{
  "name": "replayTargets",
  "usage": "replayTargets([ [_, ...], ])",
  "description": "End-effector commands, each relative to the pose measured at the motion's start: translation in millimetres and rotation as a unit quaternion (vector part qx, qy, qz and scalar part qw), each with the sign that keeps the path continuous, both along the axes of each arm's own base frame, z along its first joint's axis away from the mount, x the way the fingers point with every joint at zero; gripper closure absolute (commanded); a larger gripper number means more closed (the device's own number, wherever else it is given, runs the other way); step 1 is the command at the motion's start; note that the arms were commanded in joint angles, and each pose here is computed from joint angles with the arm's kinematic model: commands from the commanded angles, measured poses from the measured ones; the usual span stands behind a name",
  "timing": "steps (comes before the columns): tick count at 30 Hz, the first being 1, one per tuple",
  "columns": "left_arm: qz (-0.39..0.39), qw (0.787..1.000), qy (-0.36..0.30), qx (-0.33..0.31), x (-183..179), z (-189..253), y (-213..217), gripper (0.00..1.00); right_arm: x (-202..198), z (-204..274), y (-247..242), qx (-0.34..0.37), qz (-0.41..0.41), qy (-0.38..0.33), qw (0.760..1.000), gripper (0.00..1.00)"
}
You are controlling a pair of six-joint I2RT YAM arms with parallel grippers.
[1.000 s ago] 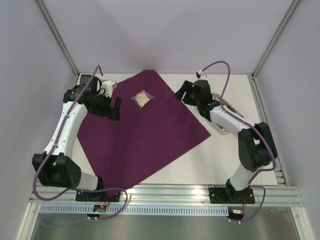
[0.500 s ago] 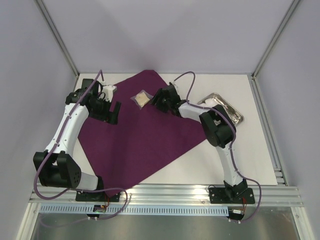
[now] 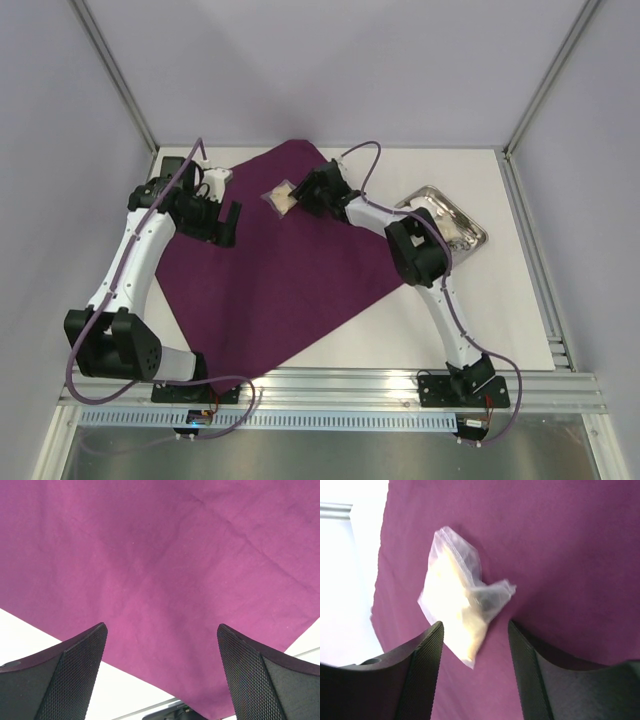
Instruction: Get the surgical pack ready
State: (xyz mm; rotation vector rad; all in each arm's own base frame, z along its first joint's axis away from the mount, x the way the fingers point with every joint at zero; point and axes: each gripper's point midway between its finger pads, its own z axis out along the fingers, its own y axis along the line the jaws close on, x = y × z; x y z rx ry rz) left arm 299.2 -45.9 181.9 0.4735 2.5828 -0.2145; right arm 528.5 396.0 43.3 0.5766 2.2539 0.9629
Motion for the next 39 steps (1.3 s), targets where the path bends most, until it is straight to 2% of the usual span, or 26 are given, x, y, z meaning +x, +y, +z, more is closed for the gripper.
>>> replayTargets([
  [1,-0.015,0.999,-0.044,-0.007,4,28,-2,0.00,-3,-36,5,0.011,-0.013,0.049,0.999,0.46],
  [3,-0.017,0.999,-0.045,-0.008,4,28,-3,0.00,-2,-36,10,0.025,-0.017,0.048,0.998,0.50],
  [6,-0.017,0.999,-0.041,-0.008,4,26,-3,0.00,2,-38,11,0.041,-0.031,0.051,0.997,0.69],
  [7,-0.017,0.999,-0.038,-0.008,4,25,-3,0.00,7,-27,14,0.056,-0.031,0.036,0.997,0.81],
  [10,-0.018,0.999,-0.034,-0.007,2,21,-2,0.00,8,-4,16,0.061,-0.014,0.006,0.998,0.95],
  [12,-0.020,0.999,-0.033,-0.007,1,20,-2,0.00,7,18,16,0.061,-0.002,-0.020,0.998,1.00],
  [16,-0.024,0.999,-0.036,-0.006,1,20,-2,0.00,-9,104,-4,0.041,0.036,-0.115,0.992,1.00],
  [18,-0.025,0.999,-0.037,-0.007,1,21,-3,0.00,-22,127,-18,0.026,0.069,-0.150,0.986,1.00],
  [19,-0.026,0.999,-0.039,-0.008,0,22,-3,0.00,-26,167,-35,0.031,0.070,-0.183,0.980,0.99],
  [20,-0.029,0.999,-0.039,-0.010,-1,22,-4,0.00,-40,150,-50,0.015,0.080,-0.165,0.983,1.00],
  [22,-0.036,0.998,-0.042,-0.016,-3,24,-7,0.00,-55,174,-94,-0.011,0.091,-0.182,0.979,1.00],
  [24,-0.041,0.998,-0.041,-0.022,-4,24,-9,0.00,-84,170,-133,-0.039,0.105,-0.167,0.979,0.99],
  [26,-0.043,0.998,-0.040,-0.024,-5,22,-10,0.00,-91,161,-189,-0.058,0.077,-0.147,0.984,0.99],
  [27,-0.045,0.998,-0.041,-0.024,-5,22,-10,0.00,-115,152,-209,-0.066,0.078,-0.124,0.987,1.00],
  [28,-0.046,0.998,-0.041,-0.027,-6,21,-11,0.00,-115,147,-247,-0.082,0.051,-0.109,0.989,1.00],
  [30,-0.049,0.998,-0.040,-0.031,-7,20,-13,0.00,-131,134,-289,-0.113,0.041,-0.081,0.989,1.00],
  [31,-0.050,0.997,-0.040,-0.032,-6,20,-13,0.00,-143,124,-332,-0.118,-0.002,-0.049,0.992,1.00],
  [34,-0.054,0.997,-0.039,-0.039,-7,19,-16,0.00,-162,112,-394,-0.140,-0.064,-0.022,0.988,1.00],
  [39,-0.056,0.997,-0.037,-0.042,-7,17,-17,0.00,-172,92,-423,-0.148,-0.076,0.001,0.986,1.00],
])
